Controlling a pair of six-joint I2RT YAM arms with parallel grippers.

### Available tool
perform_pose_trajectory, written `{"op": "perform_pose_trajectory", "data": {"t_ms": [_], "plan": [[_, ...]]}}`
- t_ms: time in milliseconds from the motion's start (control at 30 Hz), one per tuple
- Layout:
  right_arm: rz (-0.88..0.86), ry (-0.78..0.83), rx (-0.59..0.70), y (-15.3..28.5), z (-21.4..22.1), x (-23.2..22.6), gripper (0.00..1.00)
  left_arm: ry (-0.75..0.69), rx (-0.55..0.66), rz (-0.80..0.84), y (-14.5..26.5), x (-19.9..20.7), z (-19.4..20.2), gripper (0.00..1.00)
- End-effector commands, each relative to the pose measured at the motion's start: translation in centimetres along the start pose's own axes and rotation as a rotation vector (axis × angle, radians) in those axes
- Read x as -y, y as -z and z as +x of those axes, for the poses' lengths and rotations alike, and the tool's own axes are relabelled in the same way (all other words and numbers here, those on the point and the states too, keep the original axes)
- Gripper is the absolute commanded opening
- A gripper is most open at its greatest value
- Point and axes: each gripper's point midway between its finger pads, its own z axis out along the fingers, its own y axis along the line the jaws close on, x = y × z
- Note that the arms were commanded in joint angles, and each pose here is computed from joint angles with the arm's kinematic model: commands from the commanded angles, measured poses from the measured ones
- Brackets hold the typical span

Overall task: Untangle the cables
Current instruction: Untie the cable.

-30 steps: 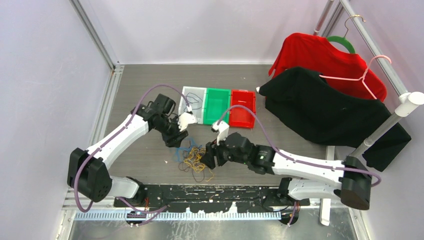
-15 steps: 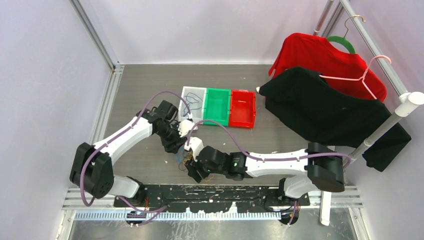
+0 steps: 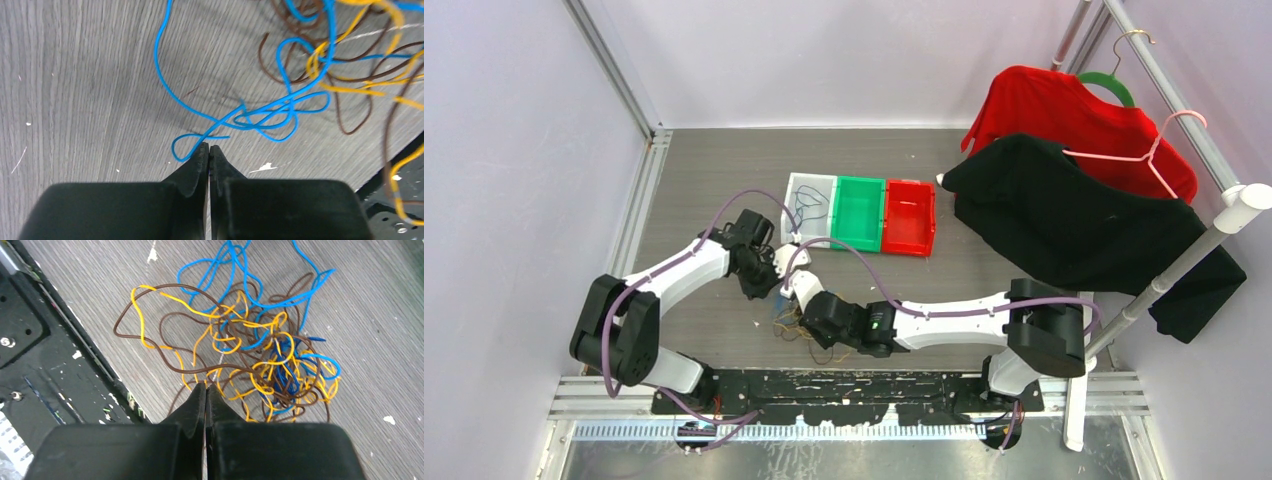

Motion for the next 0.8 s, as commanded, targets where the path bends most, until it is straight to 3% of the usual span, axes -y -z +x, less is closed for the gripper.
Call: {"op": "perform_pose_trajectory", "data": {"t_ms": [0, 367, 533, 767], "plan": [[0.071, -0.034, 0.086, 2.2, -3.4, 1.3, 0.01, -0.043, 0.005, -0.065, -0.5, -2.1, 0.7, 0.0], [0.216, -0.15, 0.184, 6.9, -3.1, 5.8, 0.01, -0.027, -0.034, -0.099, -0.6, -3.0, 4.1, 0.0], [0.264, -0.218, 0.284, 10.6, -5.5, 8.4, 0.01, -0.025, -0.04, -0.097, -0.4, -2.7, 4.6, 0.0], [0.146, -0.344, 0.51, 17.4, -12.7, 10.3, 0.01, 0.168, 0.145, 0.047, 4.7, -0.8, -0.8, 0.0]]}}
